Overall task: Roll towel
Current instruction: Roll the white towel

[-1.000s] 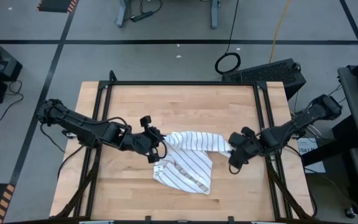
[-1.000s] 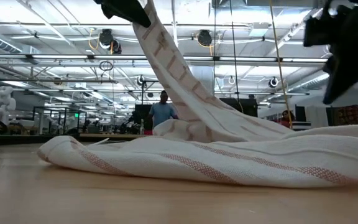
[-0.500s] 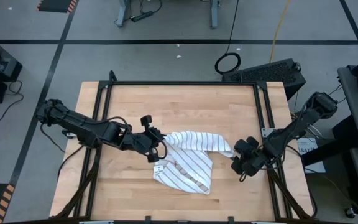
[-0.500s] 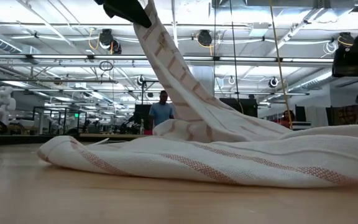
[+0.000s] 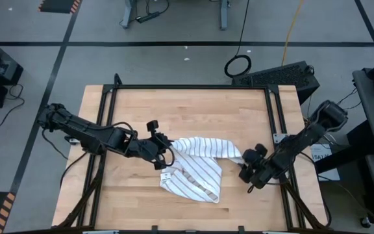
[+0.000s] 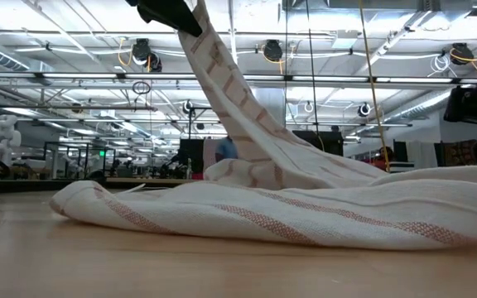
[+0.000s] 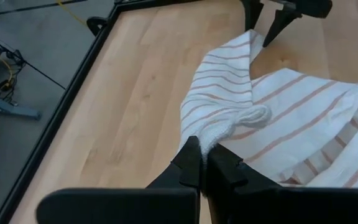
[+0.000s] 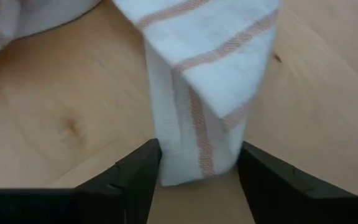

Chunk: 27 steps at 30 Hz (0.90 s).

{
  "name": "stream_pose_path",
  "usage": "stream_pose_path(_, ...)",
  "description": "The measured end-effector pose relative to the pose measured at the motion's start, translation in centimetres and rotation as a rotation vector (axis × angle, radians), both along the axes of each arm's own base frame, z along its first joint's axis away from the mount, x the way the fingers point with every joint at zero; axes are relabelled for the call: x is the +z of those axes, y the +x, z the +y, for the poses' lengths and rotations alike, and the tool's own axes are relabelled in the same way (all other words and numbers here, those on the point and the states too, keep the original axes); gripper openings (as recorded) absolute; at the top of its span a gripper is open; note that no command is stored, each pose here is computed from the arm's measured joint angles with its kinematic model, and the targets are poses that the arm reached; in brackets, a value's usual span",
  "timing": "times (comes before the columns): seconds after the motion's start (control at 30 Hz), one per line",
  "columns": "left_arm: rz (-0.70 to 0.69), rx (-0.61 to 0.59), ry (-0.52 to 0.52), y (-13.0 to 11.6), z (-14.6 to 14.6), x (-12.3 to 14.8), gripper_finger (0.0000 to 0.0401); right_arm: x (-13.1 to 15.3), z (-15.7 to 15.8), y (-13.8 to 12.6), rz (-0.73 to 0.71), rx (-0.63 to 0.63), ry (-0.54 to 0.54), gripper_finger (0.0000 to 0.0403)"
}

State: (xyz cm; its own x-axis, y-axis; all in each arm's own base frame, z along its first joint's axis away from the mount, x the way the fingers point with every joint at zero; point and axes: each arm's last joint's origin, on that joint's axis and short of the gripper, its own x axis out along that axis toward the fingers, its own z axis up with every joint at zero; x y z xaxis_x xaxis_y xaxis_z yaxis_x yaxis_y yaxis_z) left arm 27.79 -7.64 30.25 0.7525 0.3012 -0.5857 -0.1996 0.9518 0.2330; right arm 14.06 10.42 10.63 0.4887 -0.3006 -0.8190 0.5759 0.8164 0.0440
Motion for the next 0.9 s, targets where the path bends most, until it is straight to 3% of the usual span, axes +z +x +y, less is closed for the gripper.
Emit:
stream_pose_path(0.1,-0.001,0.003,0.003,0.0,0.0,0.0,0.0008,-0.5,0.3,0.2,-0.006,0.006,-0.014,0.0172)
stream_pose_path(0.27,0.005,-0.005,0.02,0.0,0.0,0.0,0.0008,-0.4,0.7,0.1,-0.034,0.001,0.017,0.0046)
stream_pose_path(0.33,0.007,-0.009,0.025,0.0,0.0,0.0,0.0008,-0.1,0.7,0.0,-0.038,0.009,0.035,0.0015)
stream_pose_path(0.5,0.007,0.016,0.1,0.0,0.2,0.1,0.0008,1.8,1.0,0.1,-0.031,0.008,0.095,0.0021)
stream_pose_path(0.6,-0.019,0.039,0.184,0.1,0.4,0.5,0.0008,4.0,1.3,0.5,-0.034,0.037,0.072,0.0009)
stream_pose_path(0.73,-0.142,0.027,0.259,0.3,0.7,2.4,0.0008,8.1,1.4,0.9,-0.036,0.05,-0.046,0.0007)
stream_pose_path(0.9,-0.333,-0.043,0.339,-0.3,1.7,6.1,0.0008,14.5,0.9,1.0,-0.053,0.079,-0.275,0.0006)
